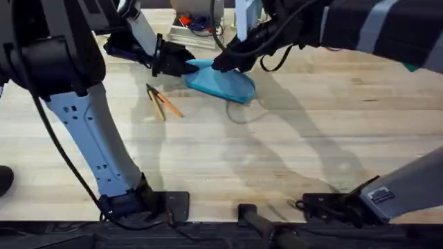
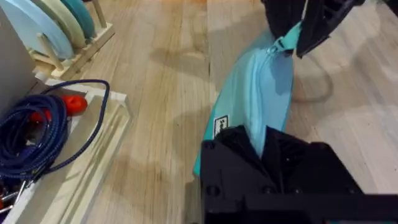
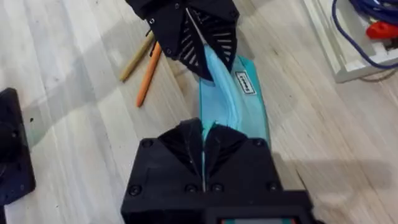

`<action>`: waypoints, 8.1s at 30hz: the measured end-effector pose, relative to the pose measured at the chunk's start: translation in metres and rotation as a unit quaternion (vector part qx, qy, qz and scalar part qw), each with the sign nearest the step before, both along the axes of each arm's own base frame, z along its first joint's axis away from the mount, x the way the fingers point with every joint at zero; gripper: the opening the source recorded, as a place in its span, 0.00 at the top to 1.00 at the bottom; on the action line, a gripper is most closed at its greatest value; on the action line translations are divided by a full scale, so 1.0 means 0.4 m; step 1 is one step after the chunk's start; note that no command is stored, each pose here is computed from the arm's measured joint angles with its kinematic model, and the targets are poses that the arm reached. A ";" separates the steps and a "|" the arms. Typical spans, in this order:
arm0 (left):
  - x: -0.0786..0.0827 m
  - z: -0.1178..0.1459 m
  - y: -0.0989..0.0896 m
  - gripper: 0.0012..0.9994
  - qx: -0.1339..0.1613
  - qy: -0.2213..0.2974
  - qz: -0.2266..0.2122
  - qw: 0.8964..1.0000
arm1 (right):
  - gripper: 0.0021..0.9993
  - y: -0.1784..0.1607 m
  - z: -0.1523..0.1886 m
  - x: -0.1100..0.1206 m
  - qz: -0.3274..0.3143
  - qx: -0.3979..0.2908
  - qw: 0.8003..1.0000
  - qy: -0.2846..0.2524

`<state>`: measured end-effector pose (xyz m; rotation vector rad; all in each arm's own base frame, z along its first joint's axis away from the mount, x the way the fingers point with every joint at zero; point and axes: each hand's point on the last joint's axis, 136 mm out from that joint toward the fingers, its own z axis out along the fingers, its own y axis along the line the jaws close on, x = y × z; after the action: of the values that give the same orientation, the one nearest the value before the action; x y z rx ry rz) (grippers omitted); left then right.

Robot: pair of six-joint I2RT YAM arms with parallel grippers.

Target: Unzip the bag, pick up the pens from the table one at a time and place them inside, then zip the bag closed.

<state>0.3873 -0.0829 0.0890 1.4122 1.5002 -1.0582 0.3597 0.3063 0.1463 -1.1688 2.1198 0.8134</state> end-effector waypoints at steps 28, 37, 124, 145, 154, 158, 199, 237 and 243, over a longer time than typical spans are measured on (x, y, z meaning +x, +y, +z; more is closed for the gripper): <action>-0.001 0.000 0.000 0.96 0.000 0.002 0.000 1.000 | 0.97 0.103 -0.021 0.029 0.032 0.034 0.998 -0.053; 0.000 0.000 0.008 0.96 0.000 0.002 0.004 1.000 | 0.97 0.128 -0.022 0.033 0.036 0.039 0.996 -0.070; 0.004 0.000 0.011 0.96 0.002 -0.003 0.005 1.000 | 0.00 0.067 0.183 -0.068 -0.035 0.066 0.997 0.005; 0.004 0.000 0.011 0.96 0.002 -0.003 0.005 1.000 | 0.00 -0.199 0.133 -0.110 -0.100 -0.082 0.991 0.040; 0.002 0.001 0.002 0.16 0.001 -0.002 0.000 1.000 | 0.00 -0.212 0.126 -0.102 -0.094 -0.103 0.990 0.019; 0.001 0.001 -0.002 0.01 0.001 -0.002 -0.002 1.000 | 0.00 -0.213 0.126 -0.101 -0.094 -0.105 0.990 0.016; 0.002 0.184 0.129 0.00 0.096 -0.024 0.008 0.995 | 0.00 -0.210 0.132 -0.091 -0.093 -0.101 0.990 0.005; -0.071 0.408 0.117 0.00 0.122 0.203 0.198 0.951 | 0.00 -0.210 0.132 -0.091 -0.090 -0.103 0.991 0.002; -0.075 0.402 0.110 0.00 0.128 0.233 0.208 0.941 | 0.00 -0.210 0.132 -0.091 -0.090 -0.103 0.991 0.002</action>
<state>0.3575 -0.0391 0.2497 0.9685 2.2318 -0.9898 0.3231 0.2223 0.1989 -1.0569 2.3160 0.5275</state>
